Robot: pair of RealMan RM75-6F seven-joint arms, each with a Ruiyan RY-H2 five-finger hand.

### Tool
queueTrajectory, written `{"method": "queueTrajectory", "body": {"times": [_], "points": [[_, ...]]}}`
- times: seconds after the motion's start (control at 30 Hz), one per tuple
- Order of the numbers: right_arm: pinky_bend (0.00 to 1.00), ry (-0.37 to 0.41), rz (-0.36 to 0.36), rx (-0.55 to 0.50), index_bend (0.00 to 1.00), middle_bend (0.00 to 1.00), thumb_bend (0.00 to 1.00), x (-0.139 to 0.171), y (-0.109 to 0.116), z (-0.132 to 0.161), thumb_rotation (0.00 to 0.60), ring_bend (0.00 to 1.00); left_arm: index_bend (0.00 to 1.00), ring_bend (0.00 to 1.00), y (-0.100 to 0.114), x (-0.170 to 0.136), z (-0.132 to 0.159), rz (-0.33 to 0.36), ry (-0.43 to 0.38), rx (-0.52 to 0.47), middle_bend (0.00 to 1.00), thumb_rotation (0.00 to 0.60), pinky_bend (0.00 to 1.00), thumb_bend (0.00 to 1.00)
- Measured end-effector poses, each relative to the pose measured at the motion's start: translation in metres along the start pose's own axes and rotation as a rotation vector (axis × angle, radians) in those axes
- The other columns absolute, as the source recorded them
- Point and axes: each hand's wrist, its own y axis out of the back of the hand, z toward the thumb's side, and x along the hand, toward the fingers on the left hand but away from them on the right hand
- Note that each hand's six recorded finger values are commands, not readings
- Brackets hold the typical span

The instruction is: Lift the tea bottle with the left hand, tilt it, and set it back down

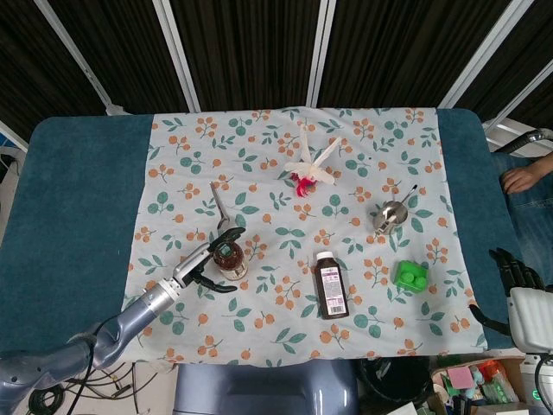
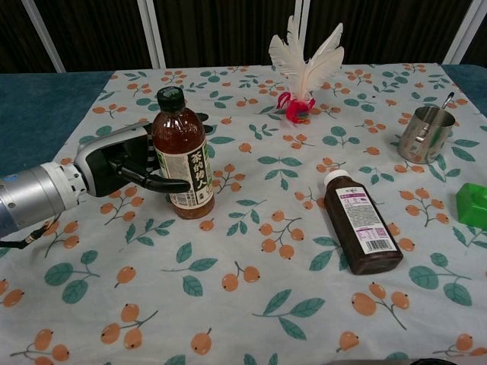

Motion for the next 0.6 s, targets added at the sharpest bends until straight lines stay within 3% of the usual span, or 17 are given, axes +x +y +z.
{"method": "queueTrajectory", "body": {"times": [0.6], "points": [[0.16,-0.005,0.000,0.004,0.12,0.08,0.11,0.0001,0.0002,-0.0009,0.600,0.13,0.00,0.00,0.0021,0.0004,0.0043,0.013,-0.003,0.044,0.02,0.600,0.00,0.11]]}}
